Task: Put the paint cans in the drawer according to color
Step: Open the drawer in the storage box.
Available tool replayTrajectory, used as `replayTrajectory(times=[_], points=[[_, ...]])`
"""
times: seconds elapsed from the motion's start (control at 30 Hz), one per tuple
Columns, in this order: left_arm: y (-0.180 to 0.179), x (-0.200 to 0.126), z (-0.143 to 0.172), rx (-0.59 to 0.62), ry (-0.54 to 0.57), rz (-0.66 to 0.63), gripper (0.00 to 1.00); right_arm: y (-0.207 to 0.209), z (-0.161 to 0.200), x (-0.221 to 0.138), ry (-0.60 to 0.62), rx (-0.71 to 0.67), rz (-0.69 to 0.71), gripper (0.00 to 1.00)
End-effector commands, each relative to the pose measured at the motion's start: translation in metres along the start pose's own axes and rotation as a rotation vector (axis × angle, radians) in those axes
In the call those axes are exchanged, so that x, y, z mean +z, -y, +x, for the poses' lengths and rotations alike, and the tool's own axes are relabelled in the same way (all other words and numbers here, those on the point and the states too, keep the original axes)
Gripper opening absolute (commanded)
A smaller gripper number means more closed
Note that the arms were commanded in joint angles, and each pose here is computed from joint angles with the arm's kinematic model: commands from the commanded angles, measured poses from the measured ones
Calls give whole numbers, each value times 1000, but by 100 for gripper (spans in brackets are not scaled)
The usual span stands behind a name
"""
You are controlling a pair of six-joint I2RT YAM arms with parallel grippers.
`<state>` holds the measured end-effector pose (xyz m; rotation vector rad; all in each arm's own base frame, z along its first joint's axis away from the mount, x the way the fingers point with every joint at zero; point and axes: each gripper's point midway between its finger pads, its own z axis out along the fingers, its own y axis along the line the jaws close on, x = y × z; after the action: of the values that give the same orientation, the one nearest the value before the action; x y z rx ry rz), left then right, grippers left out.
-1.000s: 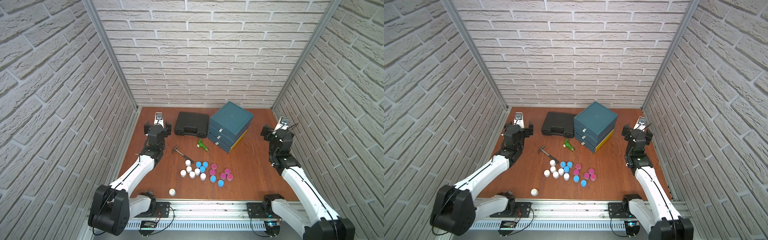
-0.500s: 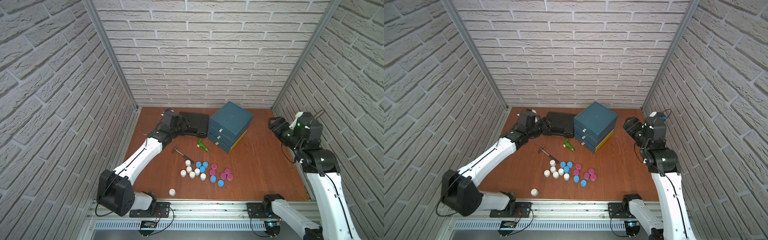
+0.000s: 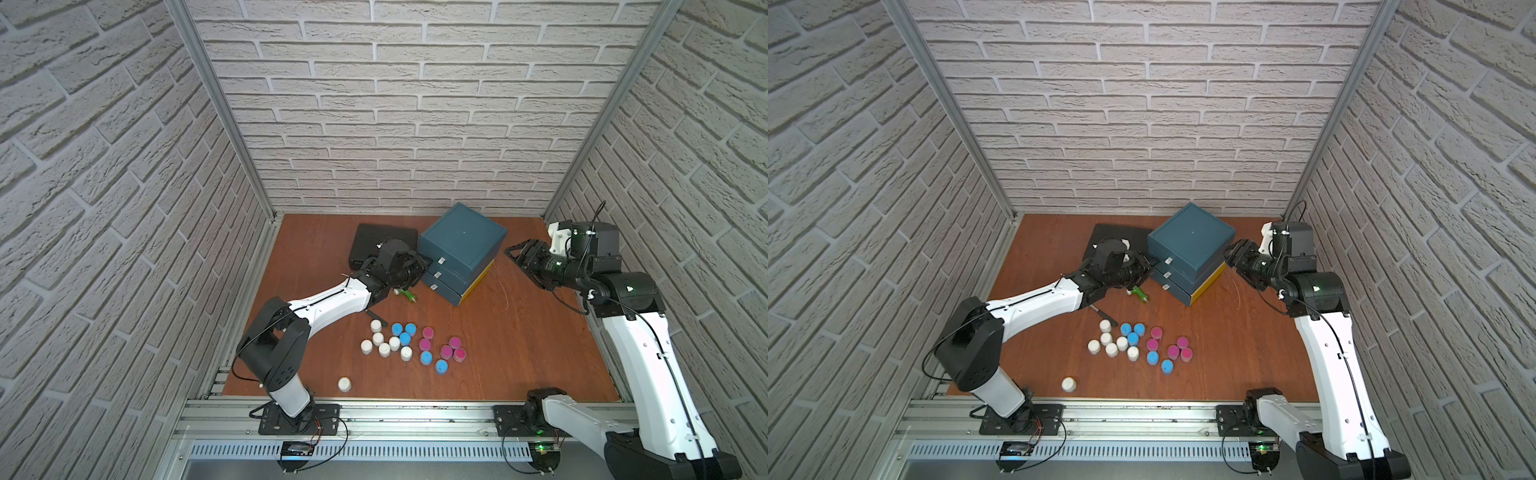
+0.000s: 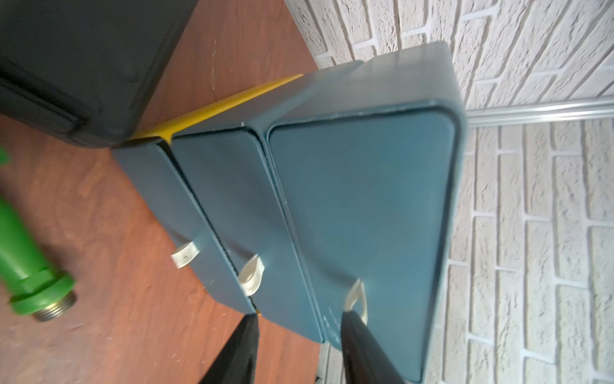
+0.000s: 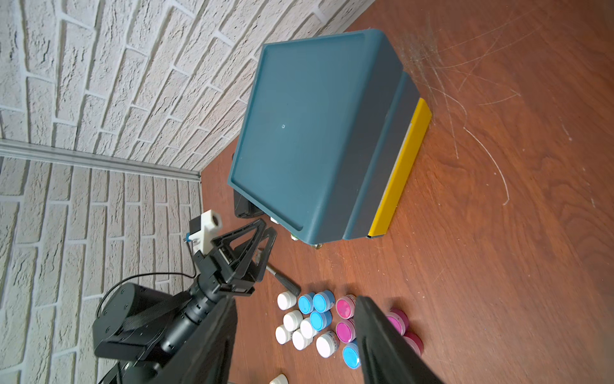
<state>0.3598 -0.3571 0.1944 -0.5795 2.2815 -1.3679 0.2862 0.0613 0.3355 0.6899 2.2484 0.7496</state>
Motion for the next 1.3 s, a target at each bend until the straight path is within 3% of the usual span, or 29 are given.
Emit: replayTrajectory(times=[0.0, 0.6, 0.9, 1.03, 1.27], points=[[34, 6, -6, -46, 15, 122, 44, -14, 1, -1, -19, -43, -53, 61], [39, 21, 20, -100, -31, 143, 37, -12, 10, 4, -57, -38, -68, 57], [31, 21, 9, -84, 5, 118, 25, -12, 13, 1, -60, -41, -74, 55], [27, 20, 7, -79, 14, 110, 0, -11, 13, 2, -61, -37, -76, 52], [14, -6, 18, -40, -1, 51, 0, -7, 16, 0, -63, -46, -61, 50]])
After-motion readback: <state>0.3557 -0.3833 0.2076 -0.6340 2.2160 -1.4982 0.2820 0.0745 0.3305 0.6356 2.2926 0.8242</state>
